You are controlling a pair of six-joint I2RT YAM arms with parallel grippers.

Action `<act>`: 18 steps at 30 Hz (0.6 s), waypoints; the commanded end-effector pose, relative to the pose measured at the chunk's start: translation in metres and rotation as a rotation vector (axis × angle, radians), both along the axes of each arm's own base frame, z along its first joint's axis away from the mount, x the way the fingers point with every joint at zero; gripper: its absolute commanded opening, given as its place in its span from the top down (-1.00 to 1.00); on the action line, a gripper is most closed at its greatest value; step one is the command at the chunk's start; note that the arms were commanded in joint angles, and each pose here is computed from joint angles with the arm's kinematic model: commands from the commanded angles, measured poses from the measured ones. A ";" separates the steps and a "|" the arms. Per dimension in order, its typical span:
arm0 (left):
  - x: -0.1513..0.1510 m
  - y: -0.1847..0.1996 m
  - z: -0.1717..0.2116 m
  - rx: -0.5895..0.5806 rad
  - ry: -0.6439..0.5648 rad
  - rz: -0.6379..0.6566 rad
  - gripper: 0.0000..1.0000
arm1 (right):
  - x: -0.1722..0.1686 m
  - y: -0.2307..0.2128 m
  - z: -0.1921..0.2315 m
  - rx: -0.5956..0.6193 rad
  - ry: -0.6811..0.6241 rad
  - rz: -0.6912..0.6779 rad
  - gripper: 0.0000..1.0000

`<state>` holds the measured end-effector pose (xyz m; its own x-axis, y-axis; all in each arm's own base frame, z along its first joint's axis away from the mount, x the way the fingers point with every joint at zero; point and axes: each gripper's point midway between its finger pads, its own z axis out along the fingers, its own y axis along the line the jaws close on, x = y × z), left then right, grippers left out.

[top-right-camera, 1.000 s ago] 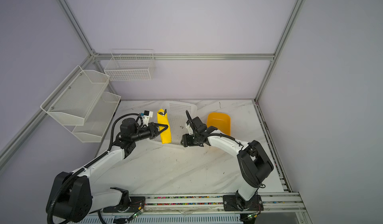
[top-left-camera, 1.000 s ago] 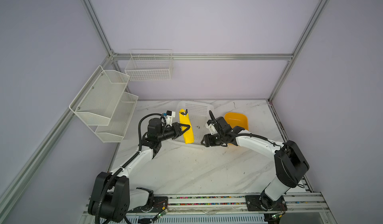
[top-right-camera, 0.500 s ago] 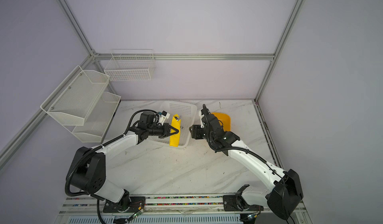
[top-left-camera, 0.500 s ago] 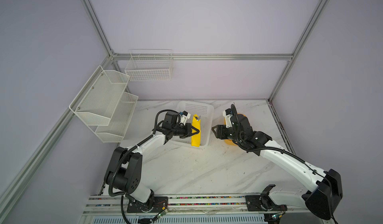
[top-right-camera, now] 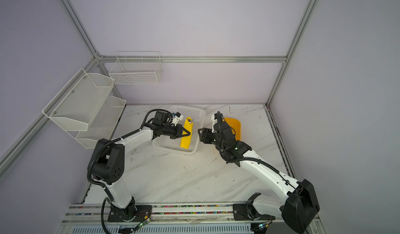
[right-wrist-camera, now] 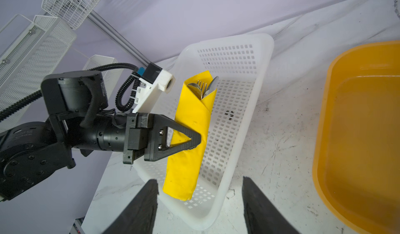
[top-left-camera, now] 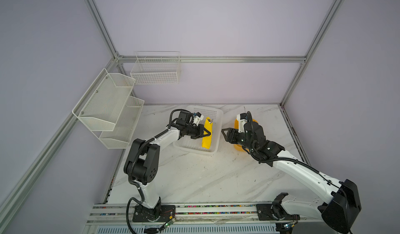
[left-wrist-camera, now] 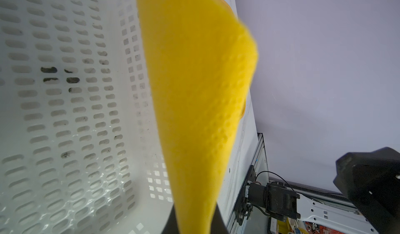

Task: Place the utensils on the paper napkin and roll it up
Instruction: 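Carry the yellow bundle with the left gripper over the white basket, then lower the bundle into the white basket and open the left gripper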

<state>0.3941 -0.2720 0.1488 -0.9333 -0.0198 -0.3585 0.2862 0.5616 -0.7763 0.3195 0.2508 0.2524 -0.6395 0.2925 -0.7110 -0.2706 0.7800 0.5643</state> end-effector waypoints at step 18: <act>0.066 -0.007 -0.019 0.021 -0.085 -0.029 0.96 | 0.024 0.015 -0.017 -0.039 0.048 -0.007 -0.32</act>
<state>0.4363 -0.2723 0.0928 -0.9458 0.0050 -0.3247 0.2594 0.6133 -0.7461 0.3379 0.2676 0.2221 -0.6896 0.2565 -0.6772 -0.2373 0.8035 0.5460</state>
